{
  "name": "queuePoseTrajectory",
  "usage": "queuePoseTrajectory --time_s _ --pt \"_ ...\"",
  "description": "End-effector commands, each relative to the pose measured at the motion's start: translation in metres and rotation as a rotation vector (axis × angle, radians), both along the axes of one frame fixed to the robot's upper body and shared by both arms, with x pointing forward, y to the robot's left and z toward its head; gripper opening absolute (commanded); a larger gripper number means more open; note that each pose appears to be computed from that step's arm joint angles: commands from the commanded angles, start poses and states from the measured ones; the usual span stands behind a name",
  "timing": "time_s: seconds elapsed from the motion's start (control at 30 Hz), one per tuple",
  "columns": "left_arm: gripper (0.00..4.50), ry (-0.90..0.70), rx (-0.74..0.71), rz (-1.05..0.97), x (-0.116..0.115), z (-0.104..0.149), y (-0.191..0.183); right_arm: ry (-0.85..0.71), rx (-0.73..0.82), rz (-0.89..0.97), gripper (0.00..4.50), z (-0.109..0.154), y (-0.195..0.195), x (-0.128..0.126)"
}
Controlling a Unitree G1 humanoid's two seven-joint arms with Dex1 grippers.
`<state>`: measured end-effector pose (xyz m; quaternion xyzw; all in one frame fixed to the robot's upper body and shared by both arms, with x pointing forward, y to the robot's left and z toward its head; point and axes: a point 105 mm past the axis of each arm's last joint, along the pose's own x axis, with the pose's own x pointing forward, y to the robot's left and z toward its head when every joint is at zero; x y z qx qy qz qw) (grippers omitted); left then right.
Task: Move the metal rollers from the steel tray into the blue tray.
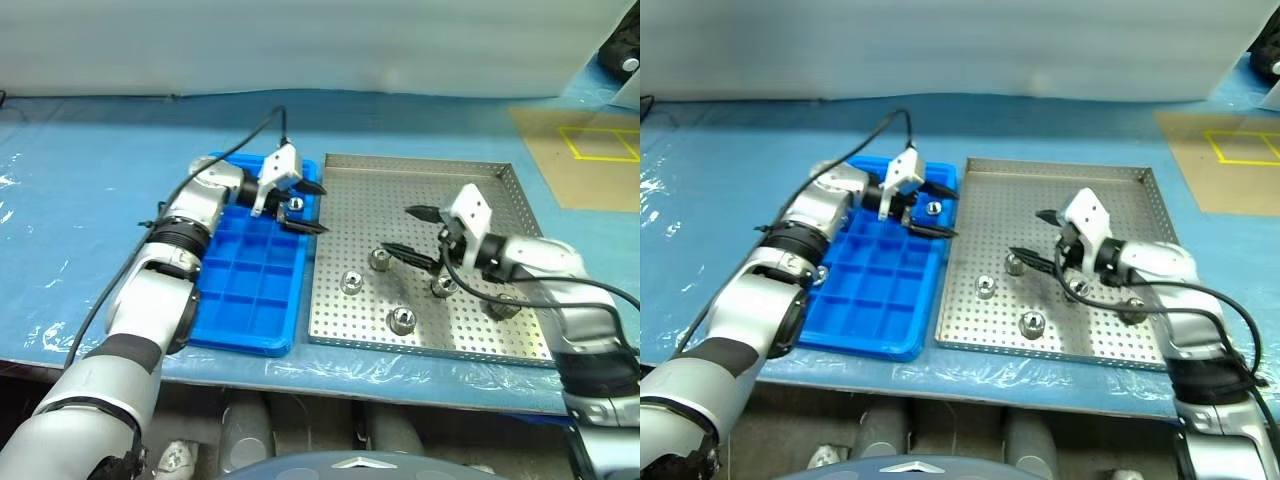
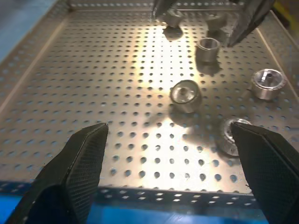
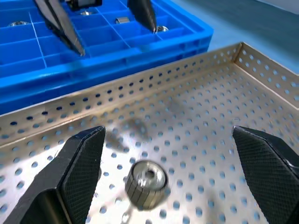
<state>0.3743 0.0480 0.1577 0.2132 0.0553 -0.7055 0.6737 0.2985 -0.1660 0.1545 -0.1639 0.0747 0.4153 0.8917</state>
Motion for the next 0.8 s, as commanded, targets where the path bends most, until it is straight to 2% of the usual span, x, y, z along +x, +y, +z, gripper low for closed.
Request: queuePoseTrajectory --time_s 0.03,0.5,0.67,0.8 --pt "4.41 -0.038 0.030 -0.067 -0.003 0.008 -0.005 -0.058 0.006 0.002 4.50 0.022 -0.002 -0.015" --pt "4.41 0.019 0.153 -0.206 -0.024 -0.037 -0.036 -0.023 0.070 0.106 4.50 0.031 0.027 -0.050" --pt "4.41 -0.020 0.273 -0.264 -0.032 -0.060 -0.035 -0.027 0.060 0.088 4.50 0.032 0.023 -0.050" --pt "4.41 -0.021 0.304 -0.308 -0.036 -0.064 -0.035 -0.027 0.041 0.067 4.50 0.029 0.021 -0.049"
